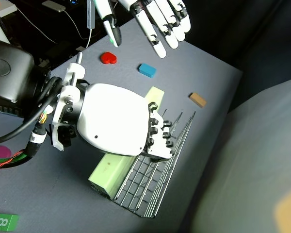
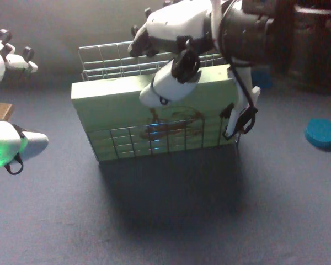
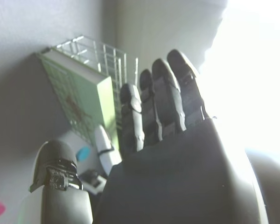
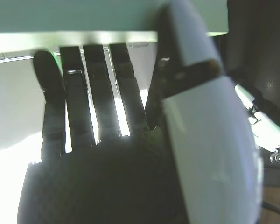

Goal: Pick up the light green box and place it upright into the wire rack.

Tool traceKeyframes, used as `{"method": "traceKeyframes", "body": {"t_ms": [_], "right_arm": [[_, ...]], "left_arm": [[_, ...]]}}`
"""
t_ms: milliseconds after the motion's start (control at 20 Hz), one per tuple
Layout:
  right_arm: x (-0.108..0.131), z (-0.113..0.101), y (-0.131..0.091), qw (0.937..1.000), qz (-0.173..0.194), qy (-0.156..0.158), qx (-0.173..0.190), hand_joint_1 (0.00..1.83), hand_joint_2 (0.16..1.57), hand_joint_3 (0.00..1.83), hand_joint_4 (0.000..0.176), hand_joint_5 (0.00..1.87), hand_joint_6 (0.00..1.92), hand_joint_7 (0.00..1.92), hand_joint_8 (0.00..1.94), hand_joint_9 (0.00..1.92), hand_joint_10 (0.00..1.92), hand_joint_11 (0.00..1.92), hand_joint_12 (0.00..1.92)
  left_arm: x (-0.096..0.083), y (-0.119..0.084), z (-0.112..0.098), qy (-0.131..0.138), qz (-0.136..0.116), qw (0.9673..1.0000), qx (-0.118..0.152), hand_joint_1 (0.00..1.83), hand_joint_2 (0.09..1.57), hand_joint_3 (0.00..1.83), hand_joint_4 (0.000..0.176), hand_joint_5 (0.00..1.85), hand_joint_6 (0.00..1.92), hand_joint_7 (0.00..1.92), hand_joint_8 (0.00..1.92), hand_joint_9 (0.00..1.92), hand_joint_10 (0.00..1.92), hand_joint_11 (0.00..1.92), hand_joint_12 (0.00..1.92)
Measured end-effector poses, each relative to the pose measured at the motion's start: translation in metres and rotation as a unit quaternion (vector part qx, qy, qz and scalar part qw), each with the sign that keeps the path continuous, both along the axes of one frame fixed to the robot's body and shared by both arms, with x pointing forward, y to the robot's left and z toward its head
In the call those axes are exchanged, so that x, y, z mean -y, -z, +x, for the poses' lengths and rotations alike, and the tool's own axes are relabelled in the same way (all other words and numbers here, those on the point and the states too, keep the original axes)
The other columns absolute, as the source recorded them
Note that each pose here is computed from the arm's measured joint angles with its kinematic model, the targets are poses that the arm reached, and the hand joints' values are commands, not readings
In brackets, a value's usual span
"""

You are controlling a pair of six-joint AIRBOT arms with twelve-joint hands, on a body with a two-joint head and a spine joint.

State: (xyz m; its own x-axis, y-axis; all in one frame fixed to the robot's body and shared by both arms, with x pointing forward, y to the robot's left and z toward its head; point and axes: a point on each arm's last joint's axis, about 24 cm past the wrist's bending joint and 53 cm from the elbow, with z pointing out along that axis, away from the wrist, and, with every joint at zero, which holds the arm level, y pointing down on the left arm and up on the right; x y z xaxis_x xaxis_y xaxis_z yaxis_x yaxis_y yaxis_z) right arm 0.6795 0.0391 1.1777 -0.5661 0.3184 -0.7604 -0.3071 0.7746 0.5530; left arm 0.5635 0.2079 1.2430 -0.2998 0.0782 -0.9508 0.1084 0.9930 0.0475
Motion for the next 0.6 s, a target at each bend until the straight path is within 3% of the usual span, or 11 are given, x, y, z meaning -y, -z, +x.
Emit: {"method": "traceKeyframes", "body": {"t_ms": [150, 350, 600], "right_arm": [[0.005, -0.009, -0.032, 0.9996, 0.019, -0.005, 0.021, 0.68, 1.01, 0.00, 0.000, 0.35, 0.00, 0.43, 0.00, 0.36, 0.03, 0.00, 1.26], [0.020, -0.038, -0.071, 0.9980, 0.034, -0.017, 0.051, 0.69, 1.00, 0.00, 0.000, 0.36, 0.00, 0.43, 0.00, 0.37, 0.03, 0.00, 1.28], [0.037, -0.084, -0.073, 0.9968, -0.012, -0.026, 0.074, 0.70, 1.01, 0.00, 0.000, 0.39, 0.01, 0.46, 0.01, 0.40, 0.03, 0.04, 1.30]], "left_arm": [[0.011, 0.000, 0.001, 0.010, -0.005, 0.9999, -0.001, 0.14, 1.19, 0.00, 0.054, 0.30, 0.00, 0.25, 0.00, 0.23, 0.00, 0.00, 0.64], [0.024, 0.001, 0.000, 0.021, -0.008, 0.9997, -0.004, 0.14, 1.19, 0.00, 0.054, 0.30, 0.00, 0.25, 0.00, 0.23, 0.00, 0.00, 0.64], [0.028, 0.002, -0.003, 0.021, -0.011, 0.9997, -0.007, 0.14, 1.19, 0.00, 0.054, 0.30, 0.00, 0.25, 0.00, 0.23, 0.00, 0.00, 0.63]]}}
